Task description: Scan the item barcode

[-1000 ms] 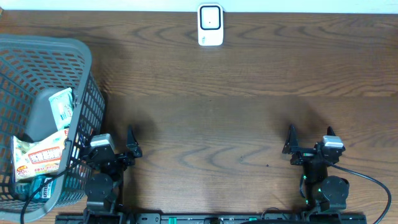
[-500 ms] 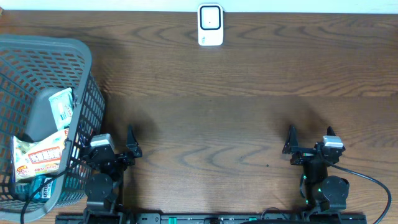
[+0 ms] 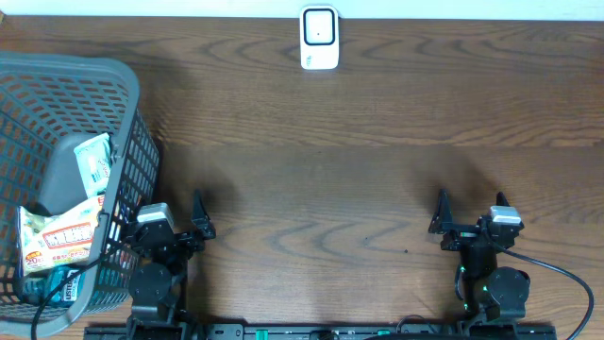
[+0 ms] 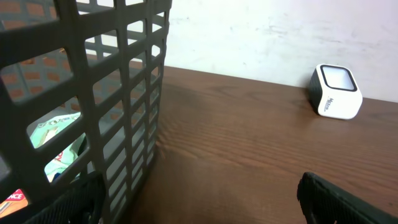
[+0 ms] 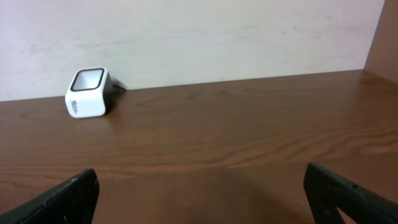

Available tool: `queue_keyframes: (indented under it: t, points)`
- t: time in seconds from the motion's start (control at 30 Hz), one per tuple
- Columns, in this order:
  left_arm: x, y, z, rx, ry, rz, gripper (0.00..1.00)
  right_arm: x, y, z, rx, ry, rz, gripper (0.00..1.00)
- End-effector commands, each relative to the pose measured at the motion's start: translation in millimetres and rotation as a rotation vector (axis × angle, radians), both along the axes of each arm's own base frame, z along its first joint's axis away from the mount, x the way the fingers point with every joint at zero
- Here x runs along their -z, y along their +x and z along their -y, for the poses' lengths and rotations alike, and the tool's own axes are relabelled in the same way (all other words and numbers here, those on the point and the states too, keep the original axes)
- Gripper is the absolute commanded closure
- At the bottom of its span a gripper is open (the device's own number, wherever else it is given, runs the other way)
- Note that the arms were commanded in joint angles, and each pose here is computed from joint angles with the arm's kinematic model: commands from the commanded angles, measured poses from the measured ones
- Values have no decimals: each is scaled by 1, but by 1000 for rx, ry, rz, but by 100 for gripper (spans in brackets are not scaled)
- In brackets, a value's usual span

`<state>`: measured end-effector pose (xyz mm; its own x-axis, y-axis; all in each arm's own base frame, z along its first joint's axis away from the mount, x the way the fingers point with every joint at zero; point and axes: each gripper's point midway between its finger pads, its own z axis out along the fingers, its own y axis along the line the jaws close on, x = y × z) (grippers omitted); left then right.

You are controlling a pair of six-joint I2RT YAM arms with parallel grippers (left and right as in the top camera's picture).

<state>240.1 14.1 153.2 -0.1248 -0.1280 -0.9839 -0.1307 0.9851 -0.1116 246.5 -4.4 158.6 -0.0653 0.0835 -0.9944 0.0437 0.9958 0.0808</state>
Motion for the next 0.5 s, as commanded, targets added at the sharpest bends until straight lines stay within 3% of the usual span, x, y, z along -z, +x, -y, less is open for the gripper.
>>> queue_keyframes:
  t: [0.0, 0.47]
  points:
    - [15, 0, -3, -13, 17, -37, 2, 2, 0, -2, -12, -16, -5, 1]
    - [14, 0, -3, -13, 17, -34, 2, 1, 0, -2, -12, -16, -4, 1]
